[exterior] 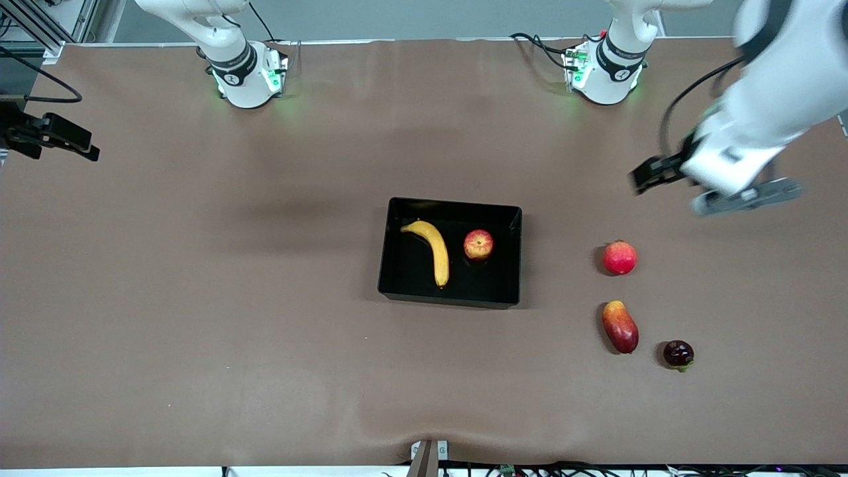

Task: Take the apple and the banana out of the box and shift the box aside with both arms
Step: 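Reach the left gripper into the black tray and grasp the apple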

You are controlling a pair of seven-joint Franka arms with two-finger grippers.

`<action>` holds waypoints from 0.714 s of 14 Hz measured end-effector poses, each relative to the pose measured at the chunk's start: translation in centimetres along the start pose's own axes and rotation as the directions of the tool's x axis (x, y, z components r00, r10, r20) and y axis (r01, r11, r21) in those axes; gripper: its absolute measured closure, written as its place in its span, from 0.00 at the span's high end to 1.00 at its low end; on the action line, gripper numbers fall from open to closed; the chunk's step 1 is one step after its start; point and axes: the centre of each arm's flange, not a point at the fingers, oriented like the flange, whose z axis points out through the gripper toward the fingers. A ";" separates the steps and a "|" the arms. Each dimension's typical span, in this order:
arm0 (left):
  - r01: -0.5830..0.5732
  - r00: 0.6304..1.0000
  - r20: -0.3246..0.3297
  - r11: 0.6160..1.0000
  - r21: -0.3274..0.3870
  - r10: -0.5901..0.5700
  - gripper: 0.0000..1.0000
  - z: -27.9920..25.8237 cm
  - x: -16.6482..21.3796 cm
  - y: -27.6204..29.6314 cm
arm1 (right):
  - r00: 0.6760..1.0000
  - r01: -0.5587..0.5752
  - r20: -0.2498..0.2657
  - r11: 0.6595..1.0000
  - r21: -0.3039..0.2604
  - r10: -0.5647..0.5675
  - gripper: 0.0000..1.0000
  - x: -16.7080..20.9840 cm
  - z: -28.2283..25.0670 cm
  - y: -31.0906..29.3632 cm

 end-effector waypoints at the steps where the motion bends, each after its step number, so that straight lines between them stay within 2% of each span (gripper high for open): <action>1: 0.056 0.998 0.002 0.998 -0.006 -0.056 1.00 1.9 -0.2 2.8 | 1.000 0.003 0.008 1.000 0.002 -0.003 1.00 0.0 0.2 -0.2; 6: 0.276 0.961 0.027 0.961 -0.029 -0.276 1.00 13.4 -2.3 15.0 | 0.998 0.028 0.048 1.000 0.001 -0.028 1.00 1.3 2.2 -1.7; 10: 0.304 0.953 0.008 0.952 -0.028 -0.304 1.00 23.0 -3.6 20.2 | 0.997 0.027 0.073 1.000 0.012 -0.028 1.00 1.3 2.6 -1.7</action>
